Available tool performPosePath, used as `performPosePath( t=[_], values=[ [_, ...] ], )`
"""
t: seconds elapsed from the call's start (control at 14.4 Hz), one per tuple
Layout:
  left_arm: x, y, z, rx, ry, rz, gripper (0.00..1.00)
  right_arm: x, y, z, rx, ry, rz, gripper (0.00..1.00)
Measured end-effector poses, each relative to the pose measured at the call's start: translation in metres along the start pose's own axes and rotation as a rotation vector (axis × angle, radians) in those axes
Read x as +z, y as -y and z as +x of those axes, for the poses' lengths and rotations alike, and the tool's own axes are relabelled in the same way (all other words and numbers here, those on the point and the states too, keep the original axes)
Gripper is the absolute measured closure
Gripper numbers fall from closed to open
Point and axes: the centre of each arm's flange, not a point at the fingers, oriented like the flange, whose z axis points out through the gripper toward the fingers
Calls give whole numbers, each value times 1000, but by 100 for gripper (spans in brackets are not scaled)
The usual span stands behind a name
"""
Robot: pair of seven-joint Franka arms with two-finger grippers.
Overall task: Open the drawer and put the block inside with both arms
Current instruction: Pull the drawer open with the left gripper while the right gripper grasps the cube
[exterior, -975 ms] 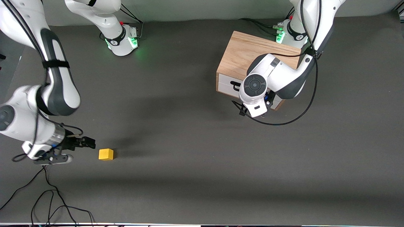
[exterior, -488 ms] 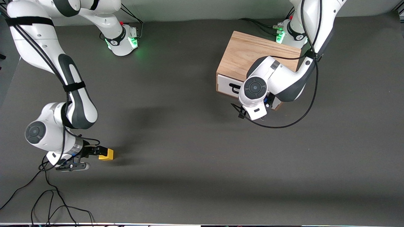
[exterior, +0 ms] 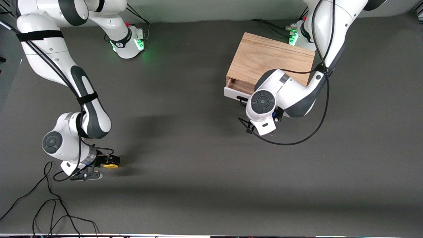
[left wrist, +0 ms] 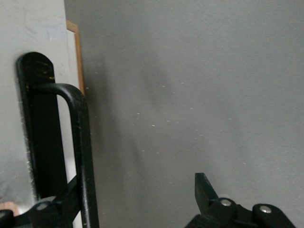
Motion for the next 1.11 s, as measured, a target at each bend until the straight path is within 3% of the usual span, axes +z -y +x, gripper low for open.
performPosePath(
  t=[0.35,1.11],
  values=[
    [-8,-28,1,0,11,-50,0,21,1,-10,-1,-16,-4,0],
    [-38,-57,-1,-10,33,-239,0,28,0,-13,-6,-27,-6,1]
  ],
)
